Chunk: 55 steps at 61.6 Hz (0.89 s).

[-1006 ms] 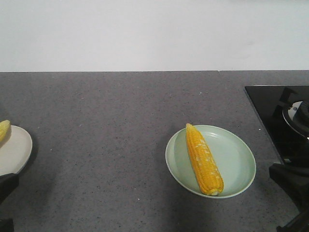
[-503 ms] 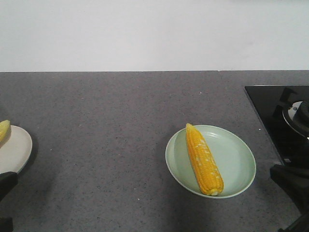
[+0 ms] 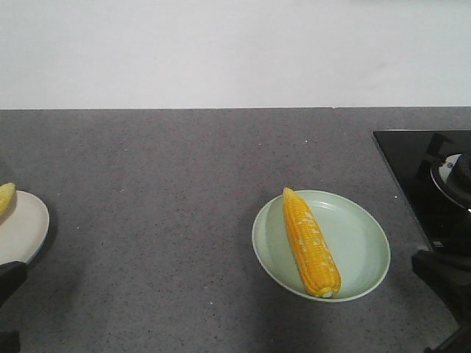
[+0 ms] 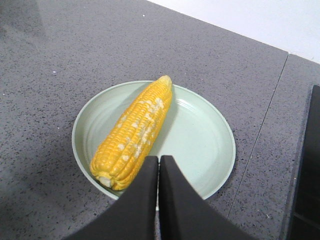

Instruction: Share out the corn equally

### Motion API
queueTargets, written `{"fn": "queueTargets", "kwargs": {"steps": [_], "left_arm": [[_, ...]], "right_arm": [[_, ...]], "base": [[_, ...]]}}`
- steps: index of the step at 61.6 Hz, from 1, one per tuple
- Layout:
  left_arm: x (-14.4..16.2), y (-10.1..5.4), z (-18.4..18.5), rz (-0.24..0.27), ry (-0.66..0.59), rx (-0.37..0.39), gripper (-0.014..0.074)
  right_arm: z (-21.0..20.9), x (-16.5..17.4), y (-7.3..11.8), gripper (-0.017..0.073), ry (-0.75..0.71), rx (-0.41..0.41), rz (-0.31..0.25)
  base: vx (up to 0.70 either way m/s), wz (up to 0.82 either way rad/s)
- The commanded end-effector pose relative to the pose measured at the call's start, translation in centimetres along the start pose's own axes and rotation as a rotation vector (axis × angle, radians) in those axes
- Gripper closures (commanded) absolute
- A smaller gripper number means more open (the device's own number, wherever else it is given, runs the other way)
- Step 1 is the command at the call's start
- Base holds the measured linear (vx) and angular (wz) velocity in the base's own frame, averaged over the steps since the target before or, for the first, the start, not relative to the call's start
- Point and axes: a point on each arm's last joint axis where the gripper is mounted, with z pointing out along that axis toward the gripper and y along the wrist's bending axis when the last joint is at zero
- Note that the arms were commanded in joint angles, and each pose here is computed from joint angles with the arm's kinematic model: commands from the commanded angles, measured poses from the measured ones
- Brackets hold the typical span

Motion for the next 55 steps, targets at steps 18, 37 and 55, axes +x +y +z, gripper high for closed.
{"fn": "queueTargets", "kwargs": {"steps": [18,37,55], "left_arm": [[-0.6,0.6,-1.6,0.096,-0.061,-0.126,0.06],[4.1,2.1,-2.1,0.009,-0.322,-0.311,0.06],[8.1,2.1,-2.4,0.059,-0.426,-0.331,0.06]], "right_arm": [[-0.3,-1.2,-0.4,0.0564,-0.068,0.034,0.009],[-0.3,-1.2,-0.4,0.0564,-0.068,0.034,0.009],[-0.3,-1.2,-0.4,0.0564,-0.068,0.034,0.009]], "base": [[0.0,0.0],[0.0,0.0],[0.0,0.0]]}}
